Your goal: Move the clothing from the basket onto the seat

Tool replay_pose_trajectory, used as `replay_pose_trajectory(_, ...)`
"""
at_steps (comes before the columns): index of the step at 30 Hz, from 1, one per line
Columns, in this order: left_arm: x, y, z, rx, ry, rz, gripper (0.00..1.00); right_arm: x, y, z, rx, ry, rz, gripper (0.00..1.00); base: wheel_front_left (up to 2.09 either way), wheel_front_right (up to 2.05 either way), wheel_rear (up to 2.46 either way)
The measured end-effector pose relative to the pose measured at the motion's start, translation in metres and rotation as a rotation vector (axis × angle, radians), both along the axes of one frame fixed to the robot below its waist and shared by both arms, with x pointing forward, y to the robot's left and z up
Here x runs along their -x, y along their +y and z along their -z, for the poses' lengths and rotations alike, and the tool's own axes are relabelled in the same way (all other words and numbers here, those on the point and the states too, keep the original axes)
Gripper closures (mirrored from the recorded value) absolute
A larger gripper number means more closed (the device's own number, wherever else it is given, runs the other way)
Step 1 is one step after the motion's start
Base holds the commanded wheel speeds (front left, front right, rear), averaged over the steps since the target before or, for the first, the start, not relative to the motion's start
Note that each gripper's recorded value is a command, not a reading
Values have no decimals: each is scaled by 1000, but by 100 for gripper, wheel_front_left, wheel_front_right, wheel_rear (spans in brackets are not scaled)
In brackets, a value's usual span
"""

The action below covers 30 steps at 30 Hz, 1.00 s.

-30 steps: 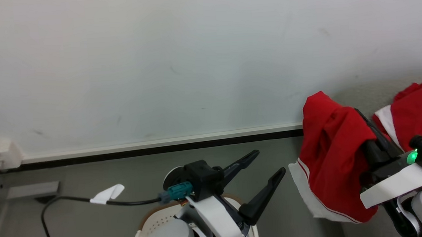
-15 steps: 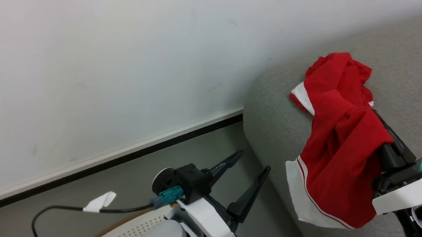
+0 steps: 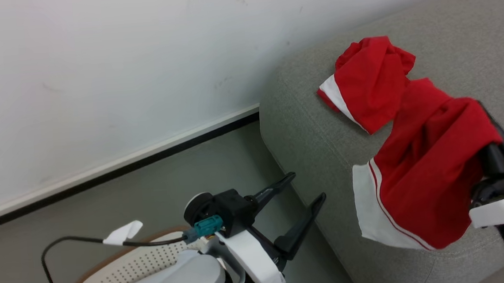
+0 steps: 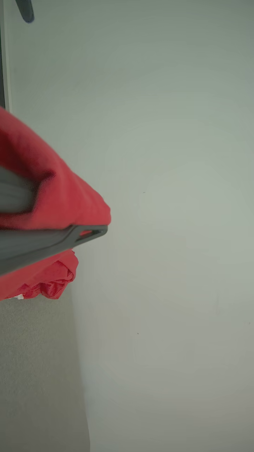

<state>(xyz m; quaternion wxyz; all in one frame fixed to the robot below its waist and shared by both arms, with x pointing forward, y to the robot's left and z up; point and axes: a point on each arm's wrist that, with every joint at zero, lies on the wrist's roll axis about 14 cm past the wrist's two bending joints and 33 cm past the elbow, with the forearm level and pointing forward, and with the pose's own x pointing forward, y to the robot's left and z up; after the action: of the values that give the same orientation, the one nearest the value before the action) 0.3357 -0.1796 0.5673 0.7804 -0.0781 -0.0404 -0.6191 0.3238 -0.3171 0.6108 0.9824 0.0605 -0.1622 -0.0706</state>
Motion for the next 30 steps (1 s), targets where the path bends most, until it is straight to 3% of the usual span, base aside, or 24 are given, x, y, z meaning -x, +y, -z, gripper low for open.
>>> replay_pose_trajectory(9, -43, 8, 22, -36, 19, -9, 0, -49, -55, -30, 136, -2, 110, 100, 0, 0, 0)
replay_pose_trajectory(17, -95, 31, 65, -81, 65, -71, 0, -89, -120, -25, 236, 68, 271, 100, 0, 0, 0)
replay_pose_trajectory(22, -119, 48, 97, -113, 111, -115, 0, -108, -143, 28, 219, 210, 321, 100, 0, 0, 0)
replay_pose_trajectory(29, -134, 64, 131, -138, 168, -156, 0, -122, -142, 152, 175, 611, 273, 100, 0, 0, 0)
replay_pose_trajectory(30, -135, 66, 132, -141, 171, -162, 0, -121, -139, 168, 164, 677, 258, 82, 0, 0, 0)
